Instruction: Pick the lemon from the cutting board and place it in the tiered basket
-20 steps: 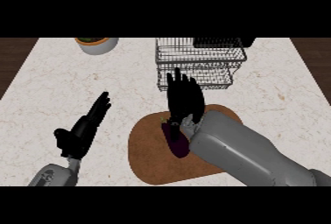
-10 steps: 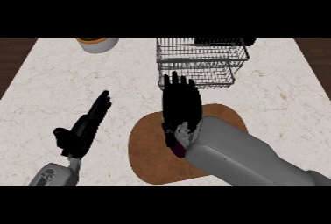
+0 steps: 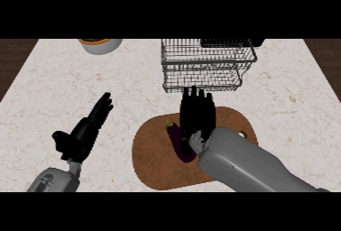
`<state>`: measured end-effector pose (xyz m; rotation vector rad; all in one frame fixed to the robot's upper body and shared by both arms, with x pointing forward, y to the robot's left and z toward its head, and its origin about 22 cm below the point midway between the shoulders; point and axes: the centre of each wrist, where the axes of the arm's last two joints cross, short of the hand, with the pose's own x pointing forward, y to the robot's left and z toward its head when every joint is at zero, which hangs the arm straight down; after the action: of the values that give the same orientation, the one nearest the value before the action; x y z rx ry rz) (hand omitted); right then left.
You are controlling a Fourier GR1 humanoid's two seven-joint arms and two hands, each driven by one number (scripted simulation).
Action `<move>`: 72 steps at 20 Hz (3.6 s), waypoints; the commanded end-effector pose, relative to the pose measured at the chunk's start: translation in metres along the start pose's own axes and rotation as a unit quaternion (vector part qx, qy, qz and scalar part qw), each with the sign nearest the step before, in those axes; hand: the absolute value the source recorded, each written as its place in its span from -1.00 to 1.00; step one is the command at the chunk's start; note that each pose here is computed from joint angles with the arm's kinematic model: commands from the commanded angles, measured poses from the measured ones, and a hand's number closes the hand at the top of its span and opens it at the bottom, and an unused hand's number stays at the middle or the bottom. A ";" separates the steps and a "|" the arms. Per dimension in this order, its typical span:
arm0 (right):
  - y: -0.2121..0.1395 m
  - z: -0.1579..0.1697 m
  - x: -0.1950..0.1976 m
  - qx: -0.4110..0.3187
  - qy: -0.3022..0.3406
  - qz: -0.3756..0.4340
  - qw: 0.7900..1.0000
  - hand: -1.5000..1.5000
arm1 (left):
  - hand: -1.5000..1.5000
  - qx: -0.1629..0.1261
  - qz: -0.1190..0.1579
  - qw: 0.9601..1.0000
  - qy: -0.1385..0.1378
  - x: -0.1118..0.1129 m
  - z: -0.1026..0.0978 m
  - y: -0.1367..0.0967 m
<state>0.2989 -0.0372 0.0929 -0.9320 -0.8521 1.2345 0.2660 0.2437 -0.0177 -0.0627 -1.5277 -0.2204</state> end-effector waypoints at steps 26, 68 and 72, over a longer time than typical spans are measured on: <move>0.064 -0.019 -0.048 0.033 0.127 -0.016 0.991 -1.00 | 0.00 -0.016 0.003 1.000 0.000 -0.003 -0.004 -0.003; -0.186 -0.061 -0.323 -0.208 -0.208 -0.288 0.911 1.00 | 0.00 -0.012 -0.002 1.000 -0.003 -0.008 -0.008 -0.002; -0.212 -0.057 -0.281 -0.211 -0.212 -0.310 0.902 1.00 | 0.00 -0.010 -0.009 1.000 -0.013 0.000 -0.002 -0.014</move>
<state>0.3790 -0.3713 0.2250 -0.6609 -1.6381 0.7315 0.2691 0.2359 -0.0200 -0.0757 -1.5357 -0.2373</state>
